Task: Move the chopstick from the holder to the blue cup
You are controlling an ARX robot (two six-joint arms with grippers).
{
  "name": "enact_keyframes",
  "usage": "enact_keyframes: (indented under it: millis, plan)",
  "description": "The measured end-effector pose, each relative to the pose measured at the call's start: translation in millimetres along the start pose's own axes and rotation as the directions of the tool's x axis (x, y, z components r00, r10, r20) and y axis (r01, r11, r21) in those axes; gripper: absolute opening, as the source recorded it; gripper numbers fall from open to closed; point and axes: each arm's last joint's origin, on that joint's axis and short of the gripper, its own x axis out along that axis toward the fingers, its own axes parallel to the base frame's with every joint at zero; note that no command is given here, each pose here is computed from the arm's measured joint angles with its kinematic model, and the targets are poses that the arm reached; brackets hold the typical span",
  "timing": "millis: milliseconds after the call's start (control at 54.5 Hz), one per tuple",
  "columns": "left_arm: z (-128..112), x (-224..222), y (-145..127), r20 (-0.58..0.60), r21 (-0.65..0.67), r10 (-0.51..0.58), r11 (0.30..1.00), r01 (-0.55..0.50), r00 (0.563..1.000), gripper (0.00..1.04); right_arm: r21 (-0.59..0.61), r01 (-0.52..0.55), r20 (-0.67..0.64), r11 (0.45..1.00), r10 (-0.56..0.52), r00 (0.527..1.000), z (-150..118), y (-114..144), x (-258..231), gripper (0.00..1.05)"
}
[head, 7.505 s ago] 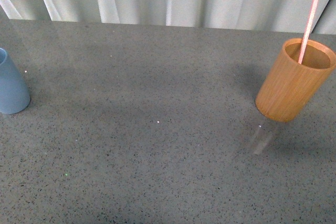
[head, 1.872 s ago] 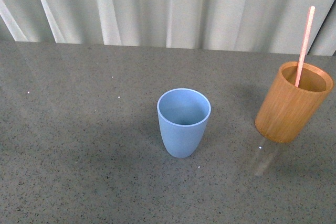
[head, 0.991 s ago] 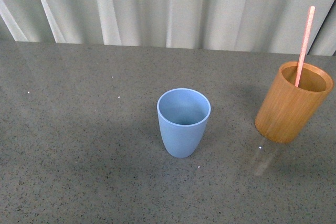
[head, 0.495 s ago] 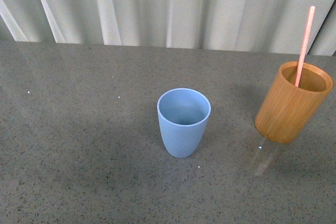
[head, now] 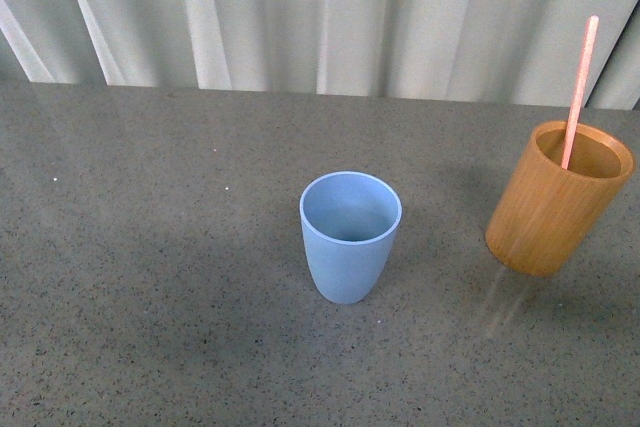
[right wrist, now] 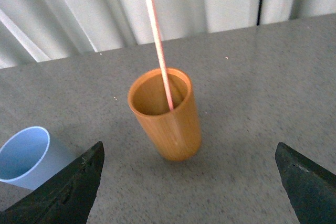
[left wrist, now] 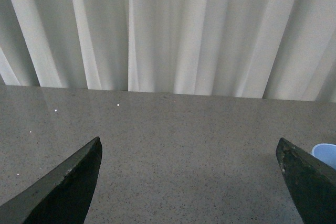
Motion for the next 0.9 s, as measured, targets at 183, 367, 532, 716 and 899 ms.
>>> enact_keyframes:
  millis: [183, 367, 532, 716, 899]
  plan:
    - [0, 0, 0, 0.000, 0.000, 0.000, 1.000, 0.000, 1.000, 0.98, -0.070, -0.024, -0.020, 0.997, 0.022, 1.000, 9, 6, 43, 0.95]
    - [0, 0, 0, 0.000, 0.000, 0.000, 1.000, 0.000, 1.000, 0.98, -0.161, 0.011, -0.075, 0.987, -0.024, 0.997, 13, 7, 82, 0.95]
    - [0, 0, 0, 0.000, 0.000, 0.000, 1.000, 0.000, 1.000, 0.98, -0.236, 0.051, -0.049, 0.970, -0.064, 0.997, 27, 6, 107, 0.95]
    - [0, 0, 0, 0.000, 0.000, 0.000, 1.000, 0.000, 1.000, 0.98, -0.229, 0.064, -0.040, 0.971, -0.075, 0.996, 31, 3, 126, 0.95]
    - [0, 0, 0, 0.000, 0.000, 0.000, 1.000, 0.000, 1.000, 0.98, -0.196, 0.049, -0.019, 0.979, -0.054, 0.998, 37, 3, 148, 0.95]
